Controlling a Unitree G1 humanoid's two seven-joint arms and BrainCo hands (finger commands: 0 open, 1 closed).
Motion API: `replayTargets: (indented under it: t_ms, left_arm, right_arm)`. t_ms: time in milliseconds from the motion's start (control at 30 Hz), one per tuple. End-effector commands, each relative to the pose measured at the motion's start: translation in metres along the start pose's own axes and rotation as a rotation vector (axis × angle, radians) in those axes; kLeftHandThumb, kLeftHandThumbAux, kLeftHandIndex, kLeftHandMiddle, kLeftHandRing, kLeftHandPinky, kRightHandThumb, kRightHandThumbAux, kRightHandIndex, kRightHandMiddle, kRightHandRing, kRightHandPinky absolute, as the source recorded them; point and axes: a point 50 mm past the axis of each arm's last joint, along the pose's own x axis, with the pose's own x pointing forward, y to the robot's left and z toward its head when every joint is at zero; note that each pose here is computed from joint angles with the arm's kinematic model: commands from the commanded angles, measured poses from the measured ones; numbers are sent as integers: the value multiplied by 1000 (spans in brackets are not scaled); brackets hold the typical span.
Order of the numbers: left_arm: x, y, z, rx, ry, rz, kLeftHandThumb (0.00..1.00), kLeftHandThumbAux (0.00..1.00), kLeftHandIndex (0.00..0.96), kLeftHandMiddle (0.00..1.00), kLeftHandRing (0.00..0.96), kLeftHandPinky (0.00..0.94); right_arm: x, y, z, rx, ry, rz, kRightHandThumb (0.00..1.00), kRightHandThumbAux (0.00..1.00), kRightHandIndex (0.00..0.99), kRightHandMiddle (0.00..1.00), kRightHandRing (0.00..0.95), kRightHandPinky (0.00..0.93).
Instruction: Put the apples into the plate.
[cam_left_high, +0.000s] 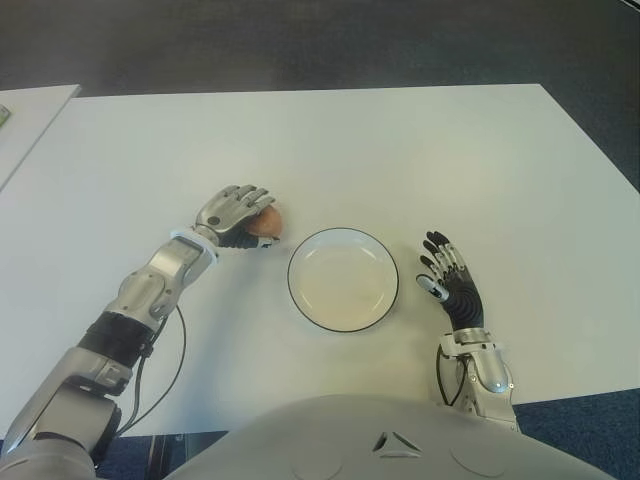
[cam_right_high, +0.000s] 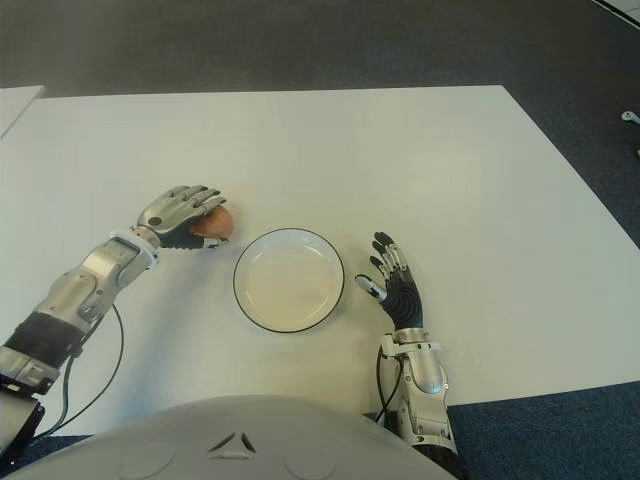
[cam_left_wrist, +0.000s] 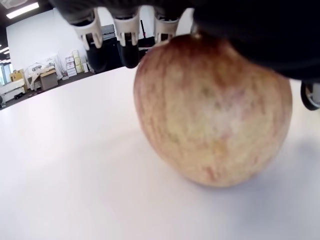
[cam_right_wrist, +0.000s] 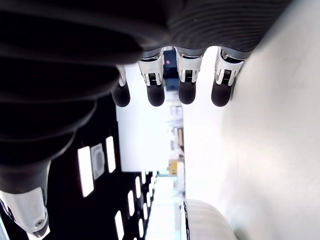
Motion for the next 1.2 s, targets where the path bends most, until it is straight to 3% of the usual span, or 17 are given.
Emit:
replayTargets:
  t_ms: [33,600,933,1200]
  left_arm:
    - [2,-11,1,12,7,-42,290,171,0,0,0,0]
    - [15,-36,-2,3,29,-49,301,184,0,0,0,0]
    - [22,-54,8,-17,14,-34,317,207,0,0,0,0]
    - [23,-62,14,-47,17,-39,366,235,108,32,6,29]
  right_arm:
    - [-18,-2,-22,35,142,-36,116,617,0,0,3,18]
    - [-21,-3,-19,18,127,-27,97,584,0,1,3,6]
    - [-25,-4,-15,6,105,-30,74,567,0,5,6,7]
    - [-27,-6,-13,-16,89,-32,59,549,0,0,0,3]
